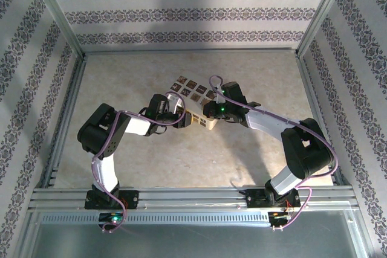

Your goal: Unlock a padlock with a key

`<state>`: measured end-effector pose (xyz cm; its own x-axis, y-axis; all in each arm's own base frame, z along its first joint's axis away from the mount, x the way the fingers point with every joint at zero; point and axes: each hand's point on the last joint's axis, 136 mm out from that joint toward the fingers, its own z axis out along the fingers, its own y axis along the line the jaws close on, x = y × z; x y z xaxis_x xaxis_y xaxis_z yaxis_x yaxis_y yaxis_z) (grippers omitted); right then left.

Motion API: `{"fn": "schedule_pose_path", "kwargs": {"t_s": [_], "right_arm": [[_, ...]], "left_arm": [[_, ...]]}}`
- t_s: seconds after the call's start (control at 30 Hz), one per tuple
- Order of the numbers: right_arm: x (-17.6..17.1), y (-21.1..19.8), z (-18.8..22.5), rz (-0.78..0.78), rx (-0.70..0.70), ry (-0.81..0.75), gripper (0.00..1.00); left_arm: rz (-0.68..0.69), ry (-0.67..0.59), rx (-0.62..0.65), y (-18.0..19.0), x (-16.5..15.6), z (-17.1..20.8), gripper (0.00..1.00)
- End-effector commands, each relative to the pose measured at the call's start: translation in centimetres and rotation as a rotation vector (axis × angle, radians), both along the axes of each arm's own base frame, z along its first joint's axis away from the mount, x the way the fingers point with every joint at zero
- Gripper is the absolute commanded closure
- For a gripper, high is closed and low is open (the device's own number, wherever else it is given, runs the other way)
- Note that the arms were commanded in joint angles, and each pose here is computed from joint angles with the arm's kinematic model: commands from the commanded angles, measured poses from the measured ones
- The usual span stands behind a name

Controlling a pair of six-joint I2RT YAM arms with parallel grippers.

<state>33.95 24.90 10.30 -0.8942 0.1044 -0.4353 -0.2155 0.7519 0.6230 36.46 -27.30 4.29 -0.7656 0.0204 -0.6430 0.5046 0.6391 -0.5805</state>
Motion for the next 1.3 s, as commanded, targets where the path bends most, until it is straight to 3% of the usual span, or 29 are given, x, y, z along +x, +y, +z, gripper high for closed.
{"fn": "schedule_pose_path", "kwargs": {"t_s": [0.0,0.3,0.6,0.9,1.27], "right_arm": [[-1.0,-1.0,-2.2,-0.008,-0.049,0.061,1.00],[-1.1,-0.9,-2.3,-0.007,-0.047,0.061,1.00],[-1.0,-0.7,-1.8,0.000,-0.034,0.048,1.00],[-0.9,-0.7,2.0,0.020,-0.003,-0.077,1.00],[-6.4,-2.6,1.9,0.133,-0.145,-0.292,1.00]], "left_arm": [[-0.006,-0.054,-0.071,-1.8,1.0,2.0,0.54],[0.060,-0.037,-0.086,-1.8,1.5,2.1,0.57],[0.094,-0.041,-0.095,-1.7,1.9,2.4,0.68],[0.090,-0.046,-0.114,-2.0,1.1,3.6,0.70],[0.026,0.013,-0.147,-2.7,-1.3,5.7,0.78]]}}
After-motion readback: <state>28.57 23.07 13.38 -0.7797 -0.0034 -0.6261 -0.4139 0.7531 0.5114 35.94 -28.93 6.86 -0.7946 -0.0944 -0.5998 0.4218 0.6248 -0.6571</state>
